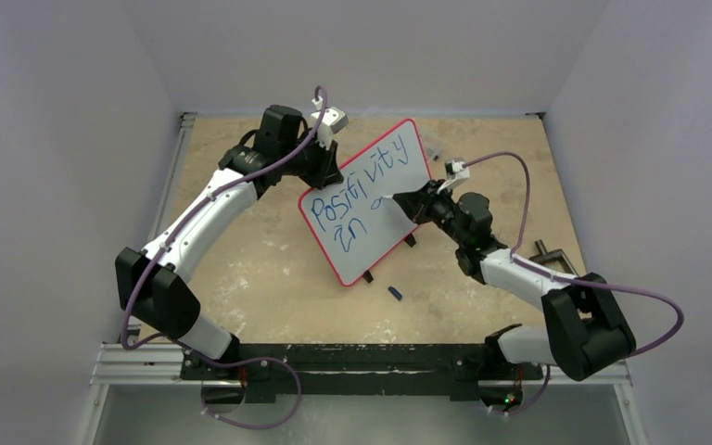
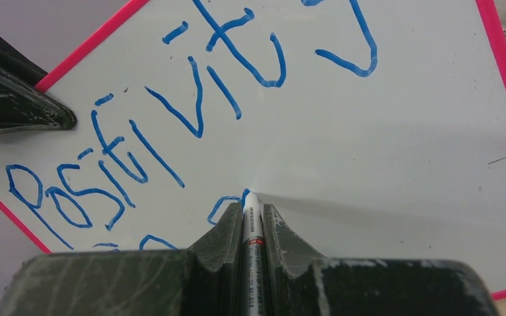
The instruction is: Write a sentence on the whiteboard
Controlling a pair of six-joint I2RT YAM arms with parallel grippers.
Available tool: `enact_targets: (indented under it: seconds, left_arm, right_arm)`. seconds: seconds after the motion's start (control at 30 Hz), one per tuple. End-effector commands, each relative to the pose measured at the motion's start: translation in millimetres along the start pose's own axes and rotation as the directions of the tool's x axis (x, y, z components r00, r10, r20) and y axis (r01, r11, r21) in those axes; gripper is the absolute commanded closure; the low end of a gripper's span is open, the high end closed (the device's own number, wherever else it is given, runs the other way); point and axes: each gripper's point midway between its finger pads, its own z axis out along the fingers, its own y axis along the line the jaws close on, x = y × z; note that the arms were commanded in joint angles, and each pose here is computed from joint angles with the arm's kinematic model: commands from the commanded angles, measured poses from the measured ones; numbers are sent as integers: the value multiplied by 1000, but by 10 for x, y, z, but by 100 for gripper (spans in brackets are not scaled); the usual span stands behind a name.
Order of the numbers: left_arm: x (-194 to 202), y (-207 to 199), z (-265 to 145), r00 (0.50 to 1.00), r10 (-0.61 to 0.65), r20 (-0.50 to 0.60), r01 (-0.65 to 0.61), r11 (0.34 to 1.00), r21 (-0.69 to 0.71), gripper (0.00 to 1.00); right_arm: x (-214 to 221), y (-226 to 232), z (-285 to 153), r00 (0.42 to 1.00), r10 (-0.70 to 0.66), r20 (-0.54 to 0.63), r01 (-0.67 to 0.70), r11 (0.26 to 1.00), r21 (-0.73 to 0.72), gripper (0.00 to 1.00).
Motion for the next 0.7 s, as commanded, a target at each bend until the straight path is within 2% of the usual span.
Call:
enact_targets:
  seconds: [0.0,0.33,0.67]
  left_arm:
    - [300,35,-9,993,53,-110,-56,998,-23,100]
    - [301,32,-12,993,55,-109,-58,998,-22,100]
    - [299,32,-18,993,55,-108,-58,998,-23,100]
  right_arm:
    - [272,-163,-62,997,2,-75,2,999,49,100]
    - [334,-205,-96,994,-13,-105,20,998,67,100]
    - [198,-202,-140,995,-42,-95,51,994,101,100]
